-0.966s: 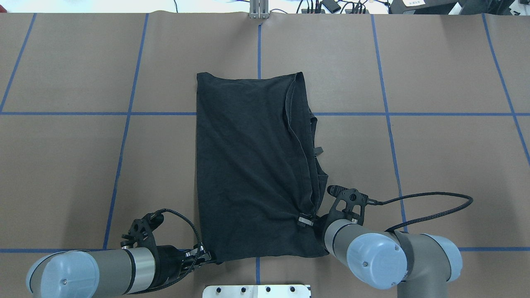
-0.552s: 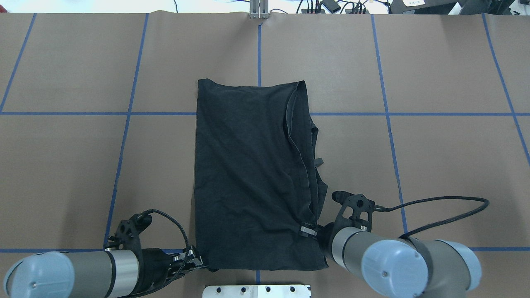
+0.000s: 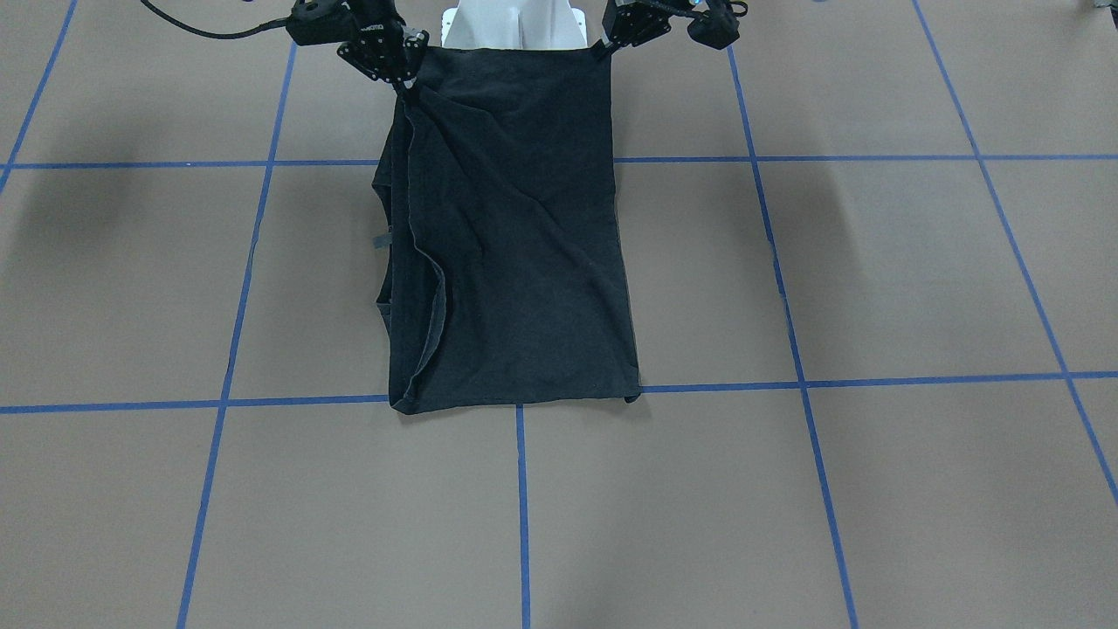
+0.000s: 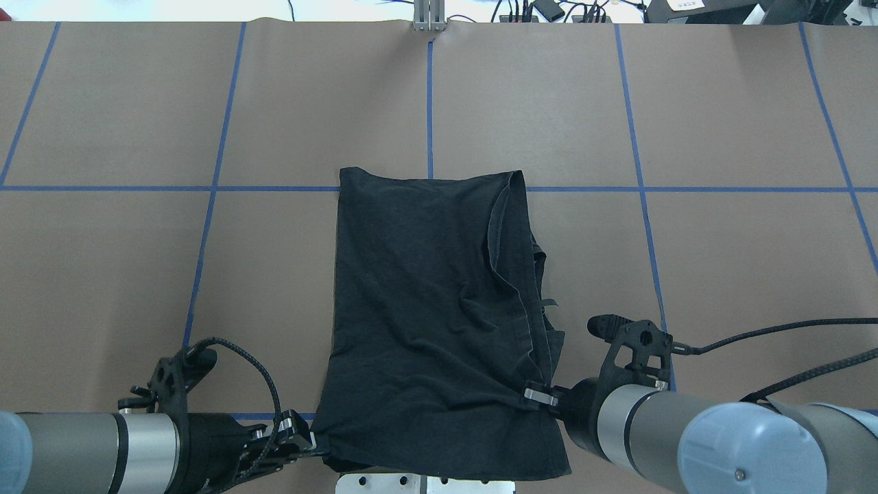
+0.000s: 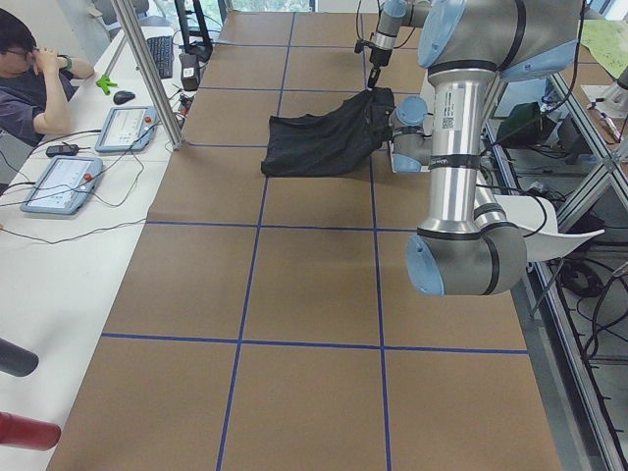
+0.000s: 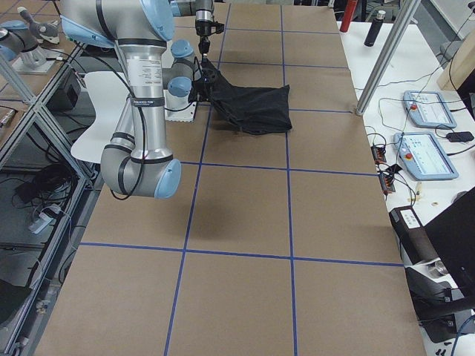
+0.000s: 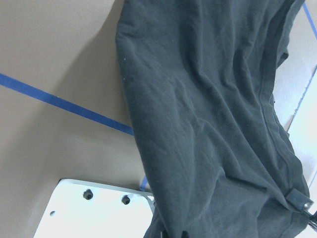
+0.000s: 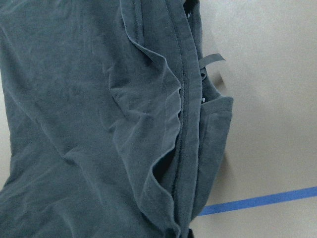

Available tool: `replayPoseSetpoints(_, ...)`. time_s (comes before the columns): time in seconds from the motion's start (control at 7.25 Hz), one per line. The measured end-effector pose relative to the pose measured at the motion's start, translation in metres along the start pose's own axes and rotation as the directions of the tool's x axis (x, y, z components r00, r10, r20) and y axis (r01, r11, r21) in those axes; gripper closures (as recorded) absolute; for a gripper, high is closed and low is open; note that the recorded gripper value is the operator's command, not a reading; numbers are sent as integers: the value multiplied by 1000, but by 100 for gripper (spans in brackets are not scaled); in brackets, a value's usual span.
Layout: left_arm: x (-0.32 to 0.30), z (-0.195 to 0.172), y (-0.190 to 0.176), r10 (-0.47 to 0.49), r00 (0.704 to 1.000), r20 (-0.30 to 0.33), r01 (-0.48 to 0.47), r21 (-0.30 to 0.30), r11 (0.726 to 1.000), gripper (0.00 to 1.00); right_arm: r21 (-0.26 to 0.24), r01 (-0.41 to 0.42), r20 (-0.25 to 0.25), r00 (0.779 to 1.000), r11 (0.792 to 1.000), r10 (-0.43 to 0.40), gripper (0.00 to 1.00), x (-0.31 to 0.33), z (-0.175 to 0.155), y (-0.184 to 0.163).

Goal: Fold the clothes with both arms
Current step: 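Lift the near edge with both grippers and carry it away from the robot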

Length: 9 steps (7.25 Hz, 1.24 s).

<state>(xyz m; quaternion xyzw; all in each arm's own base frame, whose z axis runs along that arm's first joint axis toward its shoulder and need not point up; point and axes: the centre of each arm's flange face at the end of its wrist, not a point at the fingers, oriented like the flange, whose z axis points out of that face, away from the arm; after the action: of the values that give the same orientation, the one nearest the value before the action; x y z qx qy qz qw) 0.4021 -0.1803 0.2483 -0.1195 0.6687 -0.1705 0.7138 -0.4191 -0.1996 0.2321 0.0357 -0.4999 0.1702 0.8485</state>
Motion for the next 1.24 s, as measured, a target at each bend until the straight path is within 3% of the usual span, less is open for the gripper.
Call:
replayPoseSetpoints(0.41,59,-1,-43,121,992,22,-123,112,986,100,69,-50,-14,999,996,51,100,-19,17,-47)
replayPoseSetpoints(0.69,112,8,-75,172,982,83,-185,182,966,100,87,-71,-30,997,994,74,100,-38,21,-82)
replayPoseSetpoints(1.24,135,44,-161,233,952,199,-284,287,915,100,143,-75,-86,992,987,88,100,-75,59,-145)
